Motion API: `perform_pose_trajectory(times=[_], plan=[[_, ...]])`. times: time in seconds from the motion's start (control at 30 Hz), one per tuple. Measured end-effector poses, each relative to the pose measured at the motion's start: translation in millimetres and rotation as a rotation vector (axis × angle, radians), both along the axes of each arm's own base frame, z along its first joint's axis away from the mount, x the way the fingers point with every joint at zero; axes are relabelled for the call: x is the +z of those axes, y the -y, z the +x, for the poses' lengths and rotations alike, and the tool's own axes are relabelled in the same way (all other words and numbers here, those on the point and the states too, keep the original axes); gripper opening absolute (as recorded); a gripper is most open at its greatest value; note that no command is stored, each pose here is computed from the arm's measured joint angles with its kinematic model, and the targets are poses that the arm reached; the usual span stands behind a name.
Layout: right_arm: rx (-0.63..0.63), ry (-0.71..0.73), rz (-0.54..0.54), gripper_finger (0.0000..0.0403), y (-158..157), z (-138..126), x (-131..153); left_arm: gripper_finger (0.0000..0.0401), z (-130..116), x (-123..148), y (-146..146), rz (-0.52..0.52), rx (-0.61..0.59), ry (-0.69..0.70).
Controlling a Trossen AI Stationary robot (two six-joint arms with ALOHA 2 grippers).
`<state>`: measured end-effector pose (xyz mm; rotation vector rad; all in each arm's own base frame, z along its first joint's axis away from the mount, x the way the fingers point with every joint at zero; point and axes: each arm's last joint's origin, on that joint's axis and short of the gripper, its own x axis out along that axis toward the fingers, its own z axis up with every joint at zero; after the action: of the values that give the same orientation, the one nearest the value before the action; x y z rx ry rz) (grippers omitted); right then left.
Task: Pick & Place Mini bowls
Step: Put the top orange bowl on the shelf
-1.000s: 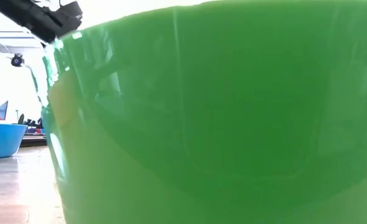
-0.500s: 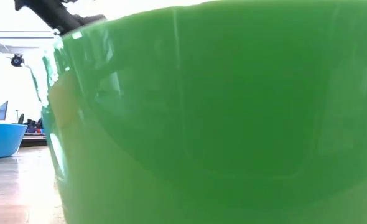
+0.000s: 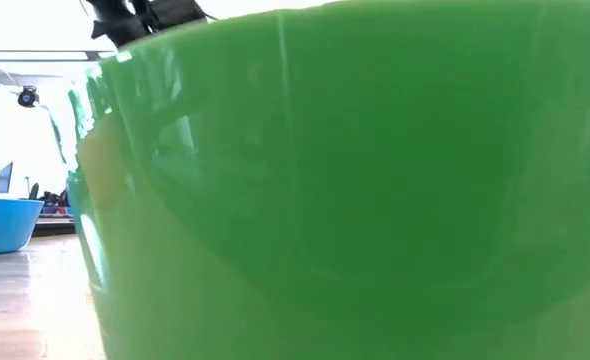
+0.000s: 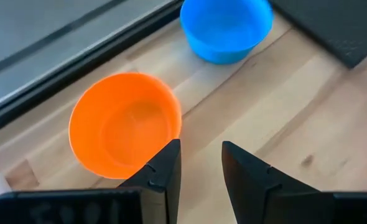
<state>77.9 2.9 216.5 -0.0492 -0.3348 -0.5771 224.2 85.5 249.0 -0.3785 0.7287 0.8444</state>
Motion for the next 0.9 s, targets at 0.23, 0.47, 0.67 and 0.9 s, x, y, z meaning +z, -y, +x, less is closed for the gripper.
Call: perform_pose_trajectory(times=[0.23,0.47,0.67,0.9], plan=[[0.001,0.002,0.002,0.0008,0.0,0.0,0.1,0.011,10.0,-17.0,-19.7,-0.001,0.02,-0.094],[0.001,0.001,0.001,0.0008,0.0,0.0,0.1,0.011,21.6,-35.6,-39.4,-0.029,0.033,-0.146],[-0.001,-0.001,-0.003,0.0008,0.0,-0.1,0.1,0.011,34.1,-50.4,-47.1,-0.047,0.032,-0.161],[-0.002,-0.002,-0.005,0.0008,0.0,-0.1,0.1,0.011,42.4,-63.2,-51.6,-0.056,0.028,-0.179]])
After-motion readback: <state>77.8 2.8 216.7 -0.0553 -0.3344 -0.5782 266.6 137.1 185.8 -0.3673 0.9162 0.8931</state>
